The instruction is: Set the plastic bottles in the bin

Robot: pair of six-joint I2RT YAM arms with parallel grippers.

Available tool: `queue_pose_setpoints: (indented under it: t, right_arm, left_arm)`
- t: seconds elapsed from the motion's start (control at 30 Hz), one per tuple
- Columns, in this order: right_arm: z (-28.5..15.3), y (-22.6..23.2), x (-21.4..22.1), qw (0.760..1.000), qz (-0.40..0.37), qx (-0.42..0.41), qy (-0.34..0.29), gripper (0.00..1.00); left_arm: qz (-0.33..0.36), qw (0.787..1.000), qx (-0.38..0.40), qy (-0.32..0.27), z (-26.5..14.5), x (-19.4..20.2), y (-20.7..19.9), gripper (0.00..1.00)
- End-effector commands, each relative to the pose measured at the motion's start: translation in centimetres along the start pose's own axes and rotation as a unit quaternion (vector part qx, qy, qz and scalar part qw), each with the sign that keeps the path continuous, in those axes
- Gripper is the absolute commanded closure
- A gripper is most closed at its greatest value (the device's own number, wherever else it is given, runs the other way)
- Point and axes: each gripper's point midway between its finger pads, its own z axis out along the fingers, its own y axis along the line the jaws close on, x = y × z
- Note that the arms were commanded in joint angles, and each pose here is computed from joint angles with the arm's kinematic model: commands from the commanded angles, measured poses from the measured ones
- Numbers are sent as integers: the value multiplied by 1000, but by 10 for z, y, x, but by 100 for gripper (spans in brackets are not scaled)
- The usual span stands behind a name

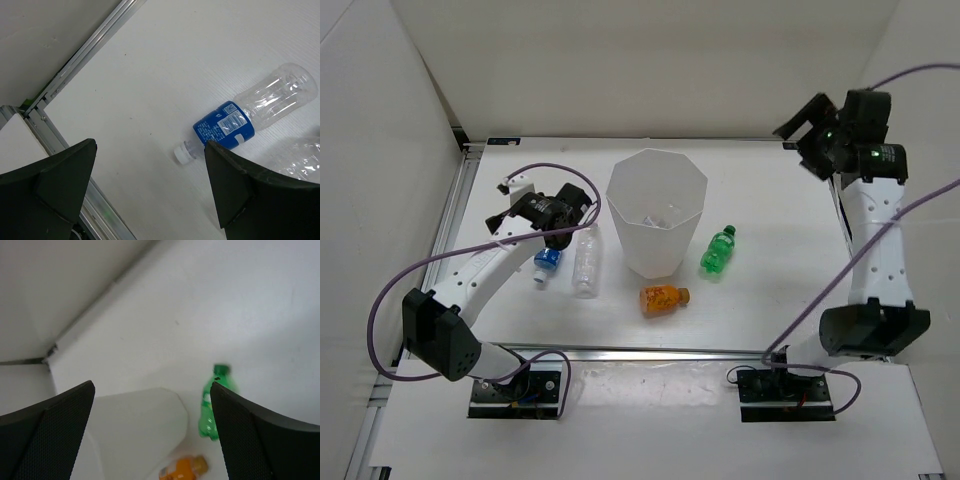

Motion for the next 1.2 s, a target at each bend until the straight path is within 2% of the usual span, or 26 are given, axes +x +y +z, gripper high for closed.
queue_pose_setpoints:
  t: [0.0,0.13,0.37,0.57,0.8,0.9,0.93,0.97,1.07,1.17]
  right_arm:
    - [62,-79,102,972,78,103,195,0]
    - [92,-95,148,959,44,95,265,0]
    - [123,-107,208,927,43,103,358,0]
    - [133,-117,257,898,22,127,420,0]
    - [129,-151,298,870,19,173,462,0]
    - [129,-157,302,866,14,181,466,10]
    - [129,-159,301,867,7,182,465,24]
    - [126,-160,295,870,0,189,455,33]
    - [122,-146,262,891,-10,188,412,59]
    - [110,-99,184,934,-1,168,314,65]
  left_arm:
    - [18,1000,-8,-8,0,-3,10,0]
    - [24,1000,-8,-7,0,-2,13,0]
    - [46,999,-17,4,3,9,17,0]
    - [45,999,-16,14,2,12,17,0]
    - [52,998,-16,24,1,15,17,0]
    - [57,998,-16,24,1,15,17,0]
    - [57,998,-16,24,1,15,17,0]
    - [57,998,-16,24,1,15,17,0]
    - [57,998,-14,28,1,17,17,0]
    - [55,998,-14,34,1,21,17,0]
